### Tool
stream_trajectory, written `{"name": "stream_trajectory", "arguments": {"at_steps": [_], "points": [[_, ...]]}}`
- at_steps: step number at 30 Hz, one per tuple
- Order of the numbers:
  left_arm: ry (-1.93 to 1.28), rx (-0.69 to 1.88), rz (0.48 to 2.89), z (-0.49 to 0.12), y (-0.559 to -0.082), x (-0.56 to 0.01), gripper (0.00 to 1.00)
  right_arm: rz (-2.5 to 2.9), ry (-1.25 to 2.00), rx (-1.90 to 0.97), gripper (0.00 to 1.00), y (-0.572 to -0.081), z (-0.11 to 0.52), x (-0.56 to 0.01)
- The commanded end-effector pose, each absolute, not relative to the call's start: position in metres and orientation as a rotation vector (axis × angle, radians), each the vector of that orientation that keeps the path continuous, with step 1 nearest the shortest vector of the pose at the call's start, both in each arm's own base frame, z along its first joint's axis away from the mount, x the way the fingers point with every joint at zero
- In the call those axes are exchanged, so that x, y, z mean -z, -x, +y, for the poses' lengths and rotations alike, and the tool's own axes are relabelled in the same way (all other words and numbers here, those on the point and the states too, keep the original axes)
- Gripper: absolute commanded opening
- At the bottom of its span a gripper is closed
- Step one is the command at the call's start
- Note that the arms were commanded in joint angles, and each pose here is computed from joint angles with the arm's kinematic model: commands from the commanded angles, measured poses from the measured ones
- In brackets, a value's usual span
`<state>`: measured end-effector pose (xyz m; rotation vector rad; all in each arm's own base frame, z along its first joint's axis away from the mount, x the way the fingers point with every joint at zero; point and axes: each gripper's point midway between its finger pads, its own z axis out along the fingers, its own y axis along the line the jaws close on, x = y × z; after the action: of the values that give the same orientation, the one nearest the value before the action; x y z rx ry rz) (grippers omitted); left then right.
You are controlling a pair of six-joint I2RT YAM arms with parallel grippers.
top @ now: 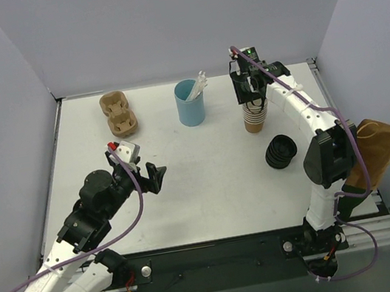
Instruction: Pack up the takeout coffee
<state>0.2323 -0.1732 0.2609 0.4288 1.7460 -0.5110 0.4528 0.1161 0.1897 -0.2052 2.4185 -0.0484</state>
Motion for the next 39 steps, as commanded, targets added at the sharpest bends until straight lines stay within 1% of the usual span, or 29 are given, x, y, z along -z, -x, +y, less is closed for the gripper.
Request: {"name": "stream_trajectory", "arguments": {"at_steps": [1,8,12,18,26,39], "points": [[-0.436,0.534,1.699,-0.178,-0.233,-0.274,0.97,2.422,0.191,0.046,0.30,-0.452,0.112,-0.196],[-0.439,0.534,1.699,-0.178,-0.232,-0.273,0.97,2.384,0.171,0.062,0.30,-0.458,0.110,-0.212],[-0.441,0.535,1.701,-0.178,-0.232,-0.272,0.97,2.372,0.166,0.072,0.33,-0.458,0.108,-0.218],[-0.446,0.539,1.703,-0.180,-0.233,-0.272,0.97,2.394,0.167,0.078,0.34,-0.456,0.108,-0.210],[-0.451,0.539,1.707,-0.181,-0.233,-0.271,0.97,2.424,0.168,0.107,0.28,-0.455,0.103,-0.196],[-0.460,0.543,1.710,-0.182,-0.233,-0.270,0.97,2.448,0.172,0.107,0.27,-0.455,0.104,-0.186]]}}
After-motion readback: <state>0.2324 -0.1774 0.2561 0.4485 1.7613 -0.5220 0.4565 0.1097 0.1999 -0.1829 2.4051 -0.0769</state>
